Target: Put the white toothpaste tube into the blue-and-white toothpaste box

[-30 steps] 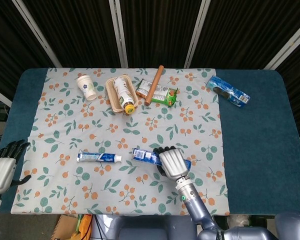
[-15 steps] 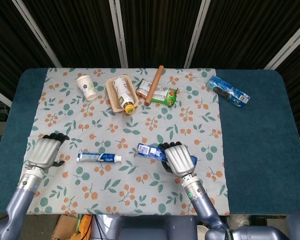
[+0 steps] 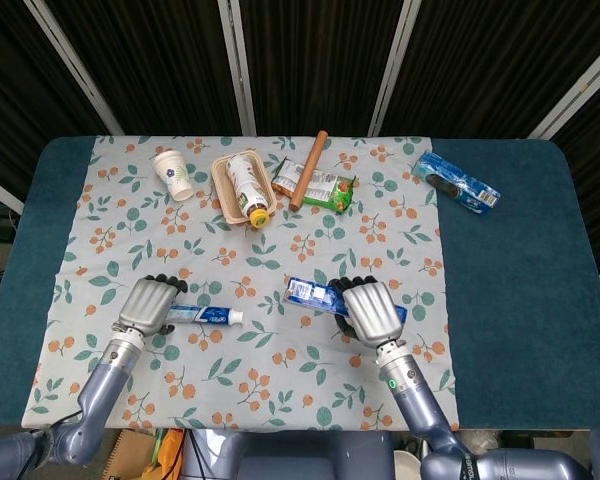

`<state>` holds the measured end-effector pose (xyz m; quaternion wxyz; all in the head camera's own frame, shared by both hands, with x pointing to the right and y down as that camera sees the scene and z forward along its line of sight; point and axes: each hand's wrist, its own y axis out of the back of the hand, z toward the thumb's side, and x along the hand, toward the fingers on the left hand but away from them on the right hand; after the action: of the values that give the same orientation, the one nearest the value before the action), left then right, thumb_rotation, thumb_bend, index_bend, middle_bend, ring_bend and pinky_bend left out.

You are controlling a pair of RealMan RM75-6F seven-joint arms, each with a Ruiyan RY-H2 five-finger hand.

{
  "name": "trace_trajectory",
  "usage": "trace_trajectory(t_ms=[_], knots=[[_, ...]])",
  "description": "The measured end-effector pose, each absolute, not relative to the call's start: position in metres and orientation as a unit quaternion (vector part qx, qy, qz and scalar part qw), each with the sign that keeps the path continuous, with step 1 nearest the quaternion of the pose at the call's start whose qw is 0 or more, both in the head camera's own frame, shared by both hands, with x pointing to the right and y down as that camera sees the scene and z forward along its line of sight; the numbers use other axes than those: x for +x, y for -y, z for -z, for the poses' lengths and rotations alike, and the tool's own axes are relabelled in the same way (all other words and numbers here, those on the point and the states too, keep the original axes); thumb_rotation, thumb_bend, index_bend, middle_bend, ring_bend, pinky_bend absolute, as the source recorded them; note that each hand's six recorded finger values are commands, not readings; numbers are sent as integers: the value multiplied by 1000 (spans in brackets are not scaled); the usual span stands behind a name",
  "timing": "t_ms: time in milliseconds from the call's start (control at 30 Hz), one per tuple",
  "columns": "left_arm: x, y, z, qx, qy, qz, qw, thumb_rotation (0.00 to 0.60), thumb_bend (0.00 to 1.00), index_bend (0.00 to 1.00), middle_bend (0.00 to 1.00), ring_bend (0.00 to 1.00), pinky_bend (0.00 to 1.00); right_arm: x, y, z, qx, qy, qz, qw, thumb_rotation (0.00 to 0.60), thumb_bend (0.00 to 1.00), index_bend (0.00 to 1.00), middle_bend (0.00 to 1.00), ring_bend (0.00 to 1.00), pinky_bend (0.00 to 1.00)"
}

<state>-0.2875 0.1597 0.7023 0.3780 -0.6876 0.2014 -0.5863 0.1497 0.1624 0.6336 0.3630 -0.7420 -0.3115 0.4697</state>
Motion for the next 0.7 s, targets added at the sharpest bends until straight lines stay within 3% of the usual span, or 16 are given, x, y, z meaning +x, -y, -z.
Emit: trace_trajectory(t_ms=[167, 300, 700], knots=[[-273, -162, -709, -695, -200, 578, 378, 600, 307, 521, 548, 481, 526, 151, -162, -629, -742, 313, -467, 366, 600, 404, 466, 506, 443, 428], [-267, -167, -712, -697, -194, 576, 381, 600, 374, 618, 644, 569, 601, 153, -161, -625, -740, 315, -466, 368, 600, 404, 466, 506, 443, 428], [-271, -154, -690, -689, -211, 553, 419, 600, 451, 702, 732, 649, 676, 166, -158, -612, -739, 332, -465, 356, 600, 404, 466, 506, 443, 427]])
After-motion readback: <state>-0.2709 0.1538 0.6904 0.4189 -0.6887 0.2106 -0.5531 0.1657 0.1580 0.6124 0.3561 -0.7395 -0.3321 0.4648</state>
